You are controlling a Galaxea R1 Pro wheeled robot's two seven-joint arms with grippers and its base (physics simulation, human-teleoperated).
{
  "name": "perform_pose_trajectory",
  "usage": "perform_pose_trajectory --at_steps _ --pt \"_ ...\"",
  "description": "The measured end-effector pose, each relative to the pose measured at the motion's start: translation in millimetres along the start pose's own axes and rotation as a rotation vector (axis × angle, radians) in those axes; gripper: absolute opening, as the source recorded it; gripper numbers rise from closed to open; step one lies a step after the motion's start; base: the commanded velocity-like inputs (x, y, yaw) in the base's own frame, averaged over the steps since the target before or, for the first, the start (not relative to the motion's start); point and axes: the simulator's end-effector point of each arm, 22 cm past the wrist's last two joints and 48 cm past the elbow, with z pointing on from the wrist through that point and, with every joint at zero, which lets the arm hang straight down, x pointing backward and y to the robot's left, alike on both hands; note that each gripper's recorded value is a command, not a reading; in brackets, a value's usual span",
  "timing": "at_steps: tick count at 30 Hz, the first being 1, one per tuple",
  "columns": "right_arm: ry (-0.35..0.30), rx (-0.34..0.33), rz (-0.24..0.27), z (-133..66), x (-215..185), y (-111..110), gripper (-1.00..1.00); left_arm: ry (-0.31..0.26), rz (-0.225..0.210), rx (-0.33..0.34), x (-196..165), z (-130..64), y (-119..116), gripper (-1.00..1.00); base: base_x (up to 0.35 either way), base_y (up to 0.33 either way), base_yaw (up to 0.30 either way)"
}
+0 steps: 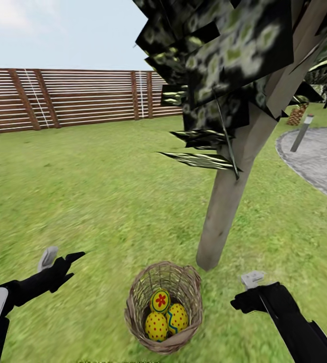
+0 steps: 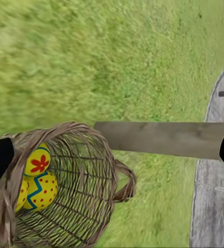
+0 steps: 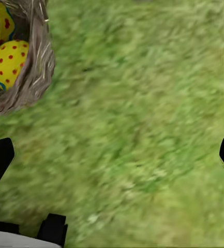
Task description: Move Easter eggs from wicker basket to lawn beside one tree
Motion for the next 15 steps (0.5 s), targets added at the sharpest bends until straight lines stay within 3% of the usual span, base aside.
perform_pose_trajectory --at_steps 3,8,9,10,15 --pt "-0.011 -0.035 -0.052 0.2 -8 29 1.00 0.001 -0.001 -0.002 0 0.7 1 1.00 0.000 0.000 0.254" --pt "-0.072 -0.093 -0.081 -7.2 -39 78 1.00 0.005 -0.003 -0.005 2 2.3 3 1.00 0.000 0.000 0.230" --pt "-0.087 -0.134 -0.108 -9.7 -48 107 1.00 0.006 -0.004 -0.005 2 2.7 3 1.00 0.000 0.000 0.217" --pt "-0.093 -0.147 -0.131 -10.9 -52 122 1.00 0.007 -0.004 -0.006 2 3.2 4 1.00 0.000 0.000 0.215" --pt "-0.142 -0.175 -0.183 -22.7 -77 169 1.00 0.012 -0.004 -0.009 5 5.1 5 1.00 0.045 0.000 0.139"
